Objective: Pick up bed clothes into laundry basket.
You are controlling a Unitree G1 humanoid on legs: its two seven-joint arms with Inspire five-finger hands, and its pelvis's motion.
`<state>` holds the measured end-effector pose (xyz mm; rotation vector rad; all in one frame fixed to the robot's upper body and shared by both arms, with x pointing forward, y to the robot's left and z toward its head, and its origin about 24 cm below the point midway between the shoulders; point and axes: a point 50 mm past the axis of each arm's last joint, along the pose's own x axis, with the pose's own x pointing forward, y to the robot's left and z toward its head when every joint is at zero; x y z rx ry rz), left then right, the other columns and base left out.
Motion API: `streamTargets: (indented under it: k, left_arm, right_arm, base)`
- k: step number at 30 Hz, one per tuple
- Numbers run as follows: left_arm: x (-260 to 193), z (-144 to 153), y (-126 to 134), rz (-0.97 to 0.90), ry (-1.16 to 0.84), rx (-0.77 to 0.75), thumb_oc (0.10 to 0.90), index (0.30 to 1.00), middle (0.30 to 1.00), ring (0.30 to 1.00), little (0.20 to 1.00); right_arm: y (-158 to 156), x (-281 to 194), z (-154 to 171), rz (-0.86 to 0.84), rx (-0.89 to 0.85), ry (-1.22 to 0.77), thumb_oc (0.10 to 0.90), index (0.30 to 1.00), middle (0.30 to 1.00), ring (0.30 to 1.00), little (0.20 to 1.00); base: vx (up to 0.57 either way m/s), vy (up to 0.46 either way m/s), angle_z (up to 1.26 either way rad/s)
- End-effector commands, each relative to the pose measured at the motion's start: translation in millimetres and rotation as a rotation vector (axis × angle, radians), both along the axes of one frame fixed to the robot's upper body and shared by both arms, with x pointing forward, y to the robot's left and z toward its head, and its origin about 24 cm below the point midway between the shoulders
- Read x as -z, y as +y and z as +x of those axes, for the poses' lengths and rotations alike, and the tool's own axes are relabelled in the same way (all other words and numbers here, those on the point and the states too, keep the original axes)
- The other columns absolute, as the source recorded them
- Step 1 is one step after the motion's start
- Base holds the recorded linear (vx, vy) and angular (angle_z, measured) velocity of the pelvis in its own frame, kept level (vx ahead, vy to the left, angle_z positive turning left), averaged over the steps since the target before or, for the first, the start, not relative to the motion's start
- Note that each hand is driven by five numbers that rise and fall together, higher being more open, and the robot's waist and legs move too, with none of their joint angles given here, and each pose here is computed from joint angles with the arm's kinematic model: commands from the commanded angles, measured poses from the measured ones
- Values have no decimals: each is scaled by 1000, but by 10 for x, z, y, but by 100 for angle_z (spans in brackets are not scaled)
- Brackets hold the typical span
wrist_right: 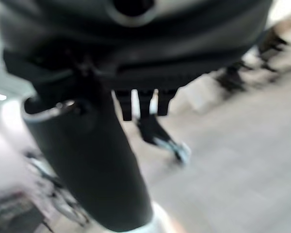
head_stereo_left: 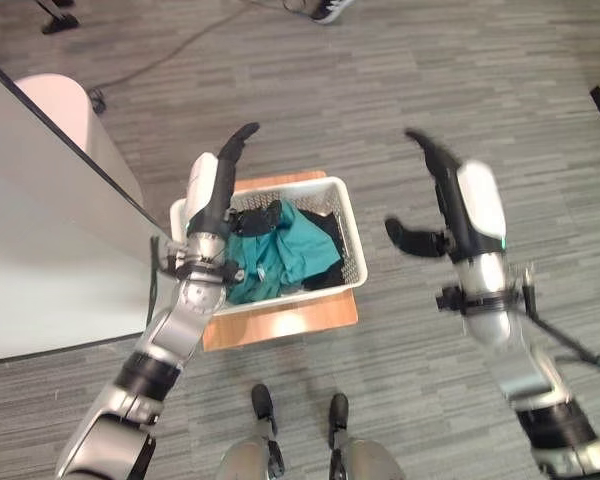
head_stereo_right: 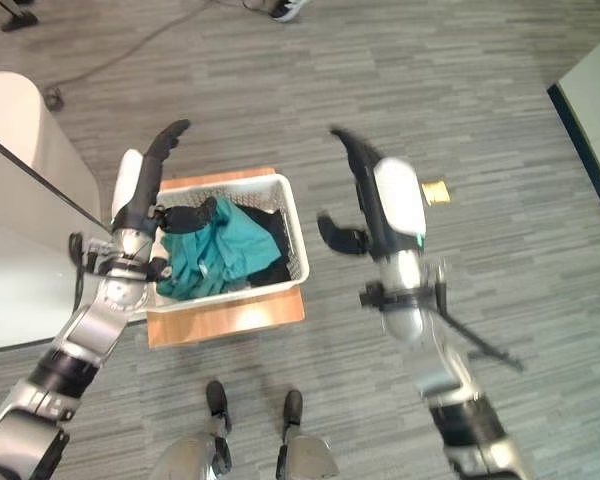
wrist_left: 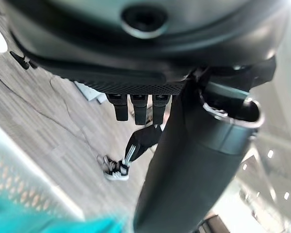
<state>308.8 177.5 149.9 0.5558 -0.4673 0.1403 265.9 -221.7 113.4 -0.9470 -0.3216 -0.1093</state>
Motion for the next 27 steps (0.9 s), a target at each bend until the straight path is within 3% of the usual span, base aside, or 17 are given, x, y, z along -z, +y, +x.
streamTargets:
  k: [1,5,12,19,27]
  left_arm:
    - [-256,-166,117,-89,-178,54,800,900,900,900,900]
    - [136,-528,276,-154,-30,94,800,900,900,900,900]
    - [729,-793,399,-356,224,85,800,900,900,900,900]
    - [737,-714,303,-395,229,132,800,900,900,900,900]
    - [763,-756,288,-463,228,137,800,900,900,900,900]
  right_arm:
    - [-126,-105,-81,16,7,-66,800,900,900,900,900]
    - [-251,302,-290,91,72,109,800,900,900,900,900]
    - [-195,515,-423,155,52,196,800,900,900,900,900]
    - [-16,265,-308,125,-35,75,800,900,900,900,900]
    - [267,207,-286,131,-186,69,800,900,900,900,900]
  base:
    - [48,-50,15]
    - [36,-60,18]
    - [-6,-59,20]
    - [-118,-80,31]
    - [-74,-176,77]
